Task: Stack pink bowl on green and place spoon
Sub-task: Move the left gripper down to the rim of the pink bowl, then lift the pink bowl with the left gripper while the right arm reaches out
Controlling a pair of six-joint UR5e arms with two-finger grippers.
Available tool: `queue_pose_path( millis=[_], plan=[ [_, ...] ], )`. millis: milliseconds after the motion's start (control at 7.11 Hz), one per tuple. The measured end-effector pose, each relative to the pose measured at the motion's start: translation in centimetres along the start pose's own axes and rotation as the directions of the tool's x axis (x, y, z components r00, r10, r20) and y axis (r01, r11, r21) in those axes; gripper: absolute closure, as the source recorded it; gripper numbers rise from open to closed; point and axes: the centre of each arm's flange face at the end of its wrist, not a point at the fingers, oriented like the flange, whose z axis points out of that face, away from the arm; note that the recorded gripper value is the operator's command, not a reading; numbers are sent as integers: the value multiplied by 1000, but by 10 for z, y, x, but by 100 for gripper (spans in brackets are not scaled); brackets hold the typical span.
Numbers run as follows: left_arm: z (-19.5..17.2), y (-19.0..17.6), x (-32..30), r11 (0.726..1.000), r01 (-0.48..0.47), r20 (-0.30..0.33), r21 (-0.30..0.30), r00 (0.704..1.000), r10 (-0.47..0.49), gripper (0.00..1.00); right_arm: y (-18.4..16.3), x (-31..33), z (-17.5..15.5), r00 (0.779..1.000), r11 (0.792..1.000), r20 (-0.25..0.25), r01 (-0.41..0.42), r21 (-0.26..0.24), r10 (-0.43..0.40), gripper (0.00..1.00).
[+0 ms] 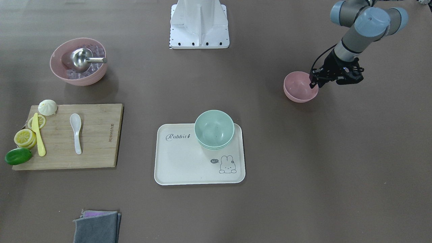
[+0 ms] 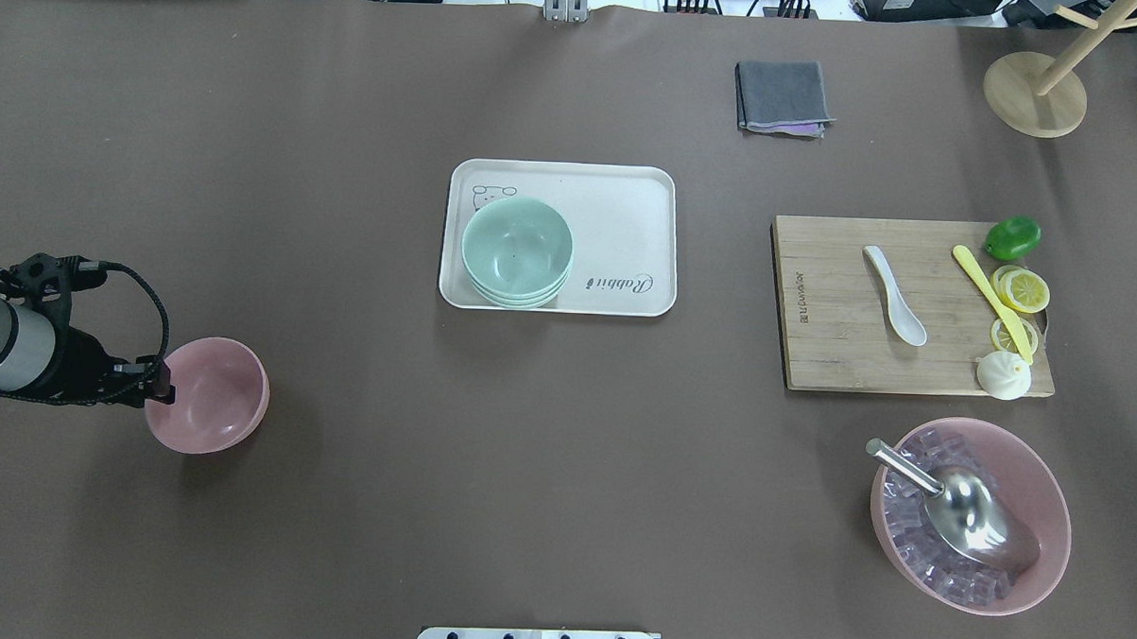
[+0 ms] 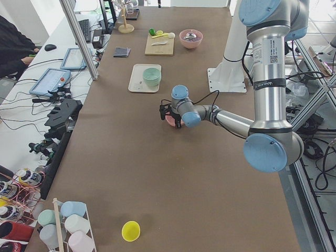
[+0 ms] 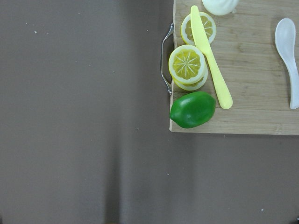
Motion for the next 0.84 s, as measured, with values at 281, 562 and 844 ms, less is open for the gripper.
queue_pose_path(
  millis=[281,562,844],
  plan=[
    [-2,1,3,1000,-2,-7,-4,1000,2,100,-1,-2,0,1000,1000,2,2,0,-2,0],
    [-22,3,10,999,-4,-57,-42,998,1,100,-8,-10,-5,1000,1000,20,7,5,-7,0],
    [-71,-23,15,994,32,-157,-101,986,-47,100,-26,-40,-10,1000,1000,31,3,17,-3,0]
  ],
)
